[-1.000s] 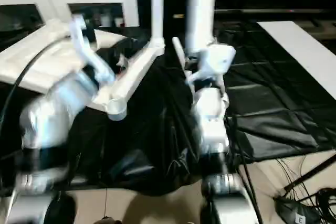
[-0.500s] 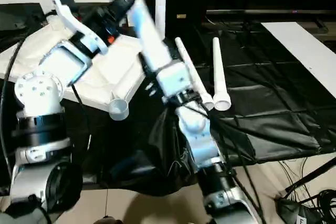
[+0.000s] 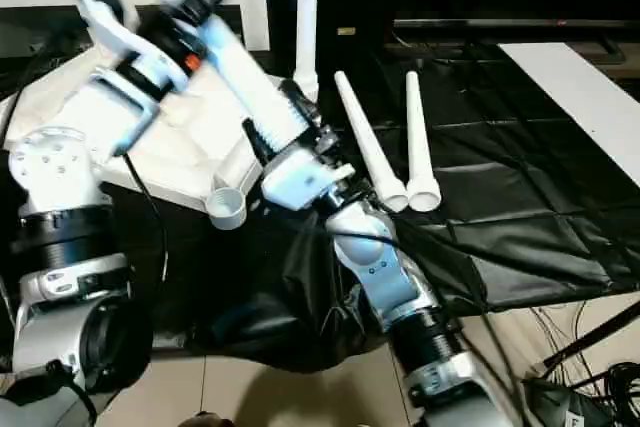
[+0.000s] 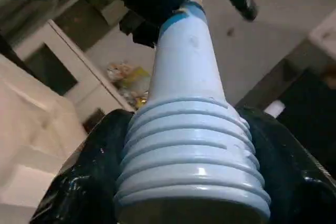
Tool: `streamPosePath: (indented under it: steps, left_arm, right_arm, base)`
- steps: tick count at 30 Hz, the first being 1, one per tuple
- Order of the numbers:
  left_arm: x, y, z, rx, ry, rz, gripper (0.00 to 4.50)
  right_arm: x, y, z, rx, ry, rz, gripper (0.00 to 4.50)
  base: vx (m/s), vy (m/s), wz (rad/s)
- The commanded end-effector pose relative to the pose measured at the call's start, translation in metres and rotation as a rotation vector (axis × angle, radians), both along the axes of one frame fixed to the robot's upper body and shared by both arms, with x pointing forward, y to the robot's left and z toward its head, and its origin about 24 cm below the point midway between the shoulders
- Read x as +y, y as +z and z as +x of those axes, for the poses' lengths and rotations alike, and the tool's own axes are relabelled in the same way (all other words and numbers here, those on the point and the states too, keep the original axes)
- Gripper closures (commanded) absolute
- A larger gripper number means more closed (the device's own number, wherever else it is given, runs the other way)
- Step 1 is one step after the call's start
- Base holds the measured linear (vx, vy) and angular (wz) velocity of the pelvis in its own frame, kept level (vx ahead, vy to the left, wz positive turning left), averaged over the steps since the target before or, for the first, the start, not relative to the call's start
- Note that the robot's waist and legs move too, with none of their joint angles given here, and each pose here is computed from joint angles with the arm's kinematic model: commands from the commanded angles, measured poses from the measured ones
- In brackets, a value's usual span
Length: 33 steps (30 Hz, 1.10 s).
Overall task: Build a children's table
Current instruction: Pick table leg
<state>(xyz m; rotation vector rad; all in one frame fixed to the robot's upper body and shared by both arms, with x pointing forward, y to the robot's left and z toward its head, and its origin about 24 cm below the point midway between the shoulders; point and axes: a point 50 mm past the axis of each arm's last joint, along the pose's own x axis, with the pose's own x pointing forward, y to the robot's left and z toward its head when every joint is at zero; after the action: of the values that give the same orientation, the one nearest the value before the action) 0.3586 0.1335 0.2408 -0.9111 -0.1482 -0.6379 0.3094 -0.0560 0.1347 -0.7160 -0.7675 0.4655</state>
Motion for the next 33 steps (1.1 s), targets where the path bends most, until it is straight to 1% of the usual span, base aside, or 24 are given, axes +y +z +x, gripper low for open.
streamPosePath:
  steps: [1, 2, 4, 6, 7, 8, 10, 11, 12, 13, 16, 17, 19, 20, 21, 22, 24, 25, 26, 27, 28, 29, 32, 33]
  left_arm:
    - [-0.003, 0.006, -0.001, -0.004, -0.029, -0.012, 0.97]
    - [-0.003, 0.005, -0.001, 0.001, -0.034, -0.017, 1.12]
    - [-0.003, 0.005, -0.001, 0.011, -0.044, -0.025, 1.17]
    - [-0.003, 0.005, -0.001, 0.015, -0.042, -0.019, 1.43]
    - [-0.003, 0.005, -0.001, 0.015, -0.042, -0.019, 1.43]
    - [-0.003, 0.005, -0.001, 0.017, -0.043, -0.021, 1.57]
    - [-0.003, 0.005, 0.0, 0.021, -0.042, -0.026, 1.66]
    - [-0.002, 0.005, 0.0, 0.024, -0.039, -0.027, 1.82]
    - [-0.002, 0.005, 0.0, 0.026, -0.034, -0.026, 1.82]
    - [-0.002, 0.005, 0.001, 0.029, -0.031, -0.027, 1.91]
    - [-0.001, 0.005, 0.001, 0.032, -0.028, -0.028, 2.13]
    - [-0.001, 0.005, 0.001, 0.033, -0.027, -0.029, 2.13]
    - [0.0, 0.005, 0.001, 0.031, -0.027, -0.025, 2.34]
    - [0.001, 0.005, 0.001, 0.029, -0.024, -0.019, 2.43]
    - [0.001, 0.005, 0.001, 0.029, -0.024, -0.019, 2.49]
    - [0.002, 0.005, 0.001, 0.021, -0.016, 0.01, 2.53]
    - [0.002, 0.004, 0.002, 0.013, -0.01, 0.038, 2.58]
    - [0.003, 0.003, 0.002, 0.002, -0.003, 0.069, 2.58]
    - [0.004, 0.003, 0.002, -0.007, -0.001, 0.087, 2.61]
    - [0.005, 0.003, 0.002, -0.016, 0.0, 0.109, 2.62]
    - [0.005, 0.003, 0.002, -0.018, 0.0, 0.113, 2.62]
    - [0.005, 0.003, 0.002, -0.036, -0.002, 0.145, 2.62]
    - [0.007, 0.005, 0.002, -0.067, -0.003, 0.193, 2.63]
    - [0.008, 0.005, 0.002, -0.074, -0.002, 0.205, 2.63]
  right_arm:
    - [0.007, -0.001, -0.002, -0.037, 0.02, -0.066, 1.73]
    - [0.007, -0.001, -0.002, -0.049, 0.016, -0.079, 1.73]
    - [0.007, -0.002, -0.002, -0.069, 0.01, -0.1, 1.73]
    - [0.007, -0.003, -0.001, -0.088, 0.0, -0.123, 1.73]
    - [0.007, -0.003, -0.001, -0.088, 0.0, -0.123, 1.73]
    - [0.007, -0.003, -0.001, -0.092, -0.003, -0.127, 1.73]
    - [0.007, -0.004, 0.0, -0.107, -0.015, -0.139, 1.73]
    - [0.007, -0.004, 0.0, -0.114, -0.021, -0.146, 1.73]
    - [0.007, -0.004, 0.001, -0.117, -0.024, -0.149, 1.73]
    - [0.007, -0.005, 0.001, -0.119, -0.027, -0.151, 1.73]
    - [0.007, -0.005, 0.001, -0.122, -0.032, -0.154, 1.73]
    - [0.007, -0.005, 0.002, -0.122, -0.034, -0.154, 1.73]
    - [0.006, -0.006, 0.002, -0.119, -0.034, -0.154, 1.73]
    - [0.006, -0.006, 0.002, -0.084, -0.002, -0.112, 1.17]
    - [0.006, -0.006, 0.002, -0.084, -0.002, -0.112, 1.03]
    - [0.005, -0.005, 0.001, -0.053, 0.023, -0.072, 1.0]
    - [0.004, -0.005, 0.002, -0.04, 0.028, -0.062, 0.82]
    - [0.005, -0.005, 0.001, -0.006, 0.048, -0.049, 0.82]
    - [0.007, -0.006, 0.0, 0.025, 0.075, -0.037, 0.61]
    - [0.008, -0.006, -0.001, 0.049, 0.102, -0.017, 0.61]
    - [0.008, -0.005, -0.002, 0.053, 0.107, -0.014, 0.57]
    - [0.009, -0.004, -0.002, 0.101, 0.137, 0.028, 0.57]
    - [0.01, 0.003, -0.003, 0.169, 0.202, 0.111, 0.57]
    - [0.009, 0.005, -0.004, 0.183, 0.221, 0.125, 0.57]
  base:
    - [0.0, 0.0, 0.0]
    - [0.0, 0.0, 0.0]
    - [0.0, 0.0, 0.0]
    - [0.0, 0.0, 0.0]
    - [0.0, 0.0, 0.0]
    - [0.0, 0.0, 0.0]
    - [0.0, 0.0, 0.0]
    - [0.0, 0.0, 0.0]
    - [0.0, 0.0, 0.0]
    - [0.0, 0.0, 0.0]
    - [0.0, 0.0, 0.0]
    - [0.0, 0.0, 0.0]
    - [0.0, 0.0, 0.0]
    - [0.0, 0.0, 0.0]
    - [0.0, 0.0, 0.0]
    - [0.0, 0.0, 0.0]
    - [0.0, 0.0, 0.0]
    - [0.0, 0.0, 0.0]
    - [0.0, 0.0, 0.0]
    - [0.0, 0.0, 0.0]
    - [0.0, 0.0, 0.0]
    - [0.0, 0.0, 0.0]
    - [0.0, 0.0, 0.0]
    - [0.0, 0.0, 0.0]
